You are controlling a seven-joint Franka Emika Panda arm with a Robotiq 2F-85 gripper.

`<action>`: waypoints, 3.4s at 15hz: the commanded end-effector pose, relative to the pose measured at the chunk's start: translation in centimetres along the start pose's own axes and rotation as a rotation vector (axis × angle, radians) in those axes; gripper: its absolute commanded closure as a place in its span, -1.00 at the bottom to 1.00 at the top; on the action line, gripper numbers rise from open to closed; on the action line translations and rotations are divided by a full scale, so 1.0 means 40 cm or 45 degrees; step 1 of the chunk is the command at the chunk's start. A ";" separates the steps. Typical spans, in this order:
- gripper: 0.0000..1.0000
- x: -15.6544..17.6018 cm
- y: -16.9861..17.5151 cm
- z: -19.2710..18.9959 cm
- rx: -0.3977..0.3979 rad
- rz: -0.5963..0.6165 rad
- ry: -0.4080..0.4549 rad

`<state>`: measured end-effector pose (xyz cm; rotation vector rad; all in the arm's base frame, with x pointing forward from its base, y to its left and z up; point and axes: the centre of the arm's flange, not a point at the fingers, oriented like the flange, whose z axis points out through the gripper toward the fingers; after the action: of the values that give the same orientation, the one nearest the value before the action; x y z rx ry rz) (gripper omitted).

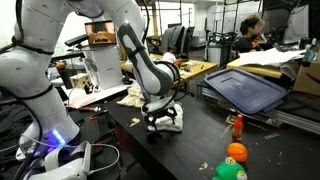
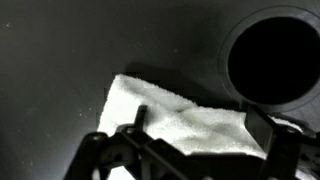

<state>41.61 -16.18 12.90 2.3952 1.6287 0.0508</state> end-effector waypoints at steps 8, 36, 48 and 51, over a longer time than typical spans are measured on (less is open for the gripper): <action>-1.00 0.038 0.207 0.038 0.060 0.073 -0.061; 0.88 -0.023 0.262 0.034 -0.072 0.922 -0.159; 1.00 -0.041 0.284 0.032 -0.135 1.132 -0.203; 1.00 -0.042 0.280 0.020 -0.150 1.171 -0.193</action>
<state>44.75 -21.24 11.21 2.7285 0.4289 0.1499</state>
